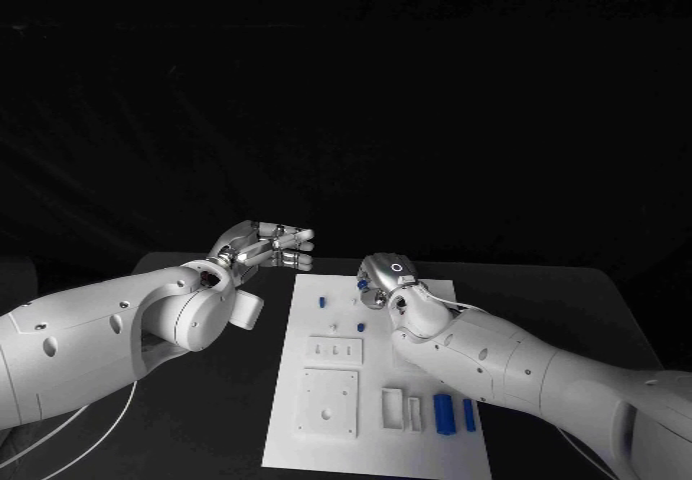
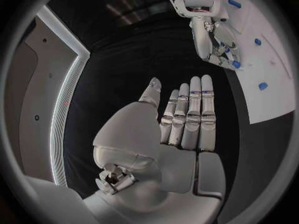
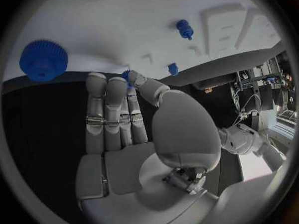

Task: Assemble the parts on the task board

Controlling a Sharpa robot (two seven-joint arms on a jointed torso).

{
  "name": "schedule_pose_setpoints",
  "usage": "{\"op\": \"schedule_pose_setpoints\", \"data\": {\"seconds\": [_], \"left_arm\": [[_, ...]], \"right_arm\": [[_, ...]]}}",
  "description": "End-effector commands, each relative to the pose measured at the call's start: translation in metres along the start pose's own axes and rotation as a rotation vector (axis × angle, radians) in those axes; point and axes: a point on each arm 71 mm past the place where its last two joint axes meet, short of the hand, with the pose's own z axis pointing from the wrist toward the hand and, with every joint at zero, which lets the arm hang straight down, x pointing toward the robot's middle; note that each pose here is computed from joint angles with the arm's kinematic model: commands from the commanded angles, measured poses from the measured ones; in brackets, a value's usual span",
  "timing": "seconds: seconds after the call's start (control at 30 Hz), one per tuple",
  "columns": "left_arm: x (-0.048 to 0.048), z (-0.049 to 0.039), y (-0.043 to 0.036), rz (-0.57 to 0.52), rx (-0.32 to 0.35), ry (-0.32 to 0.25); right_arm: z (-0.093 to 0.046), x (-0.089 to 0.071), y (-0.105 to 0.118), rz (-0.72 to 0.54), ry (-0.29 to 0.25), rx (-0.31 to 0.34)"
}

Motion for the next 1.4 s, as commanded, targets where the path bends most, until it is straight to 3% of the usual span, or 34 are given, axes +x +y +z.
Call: {"op": "schedule_pose_setpoints", "data": {"seconds": [0.03, 1.17, 1.4], "left_arm": [[0.0038, 0.0011, -0.0034, 0.001, 0.014, 0.023], [0.0106, 0.0082, -0.0080, 0.008, 0.025, 0.038], [0.0113, 0.0092, -0.0078, 0.008, 0.025, 0.039]], "right_arm": [[0.0006, -0.0008, 0.0011, 0.003, -0.010, -0.002], [0.0069, -0.0030, 0.0084, 0.017, 0.002, -0.009], [0.0074, -0.0015, 0.0085, 0.014, 0.032, -0.014]]}}
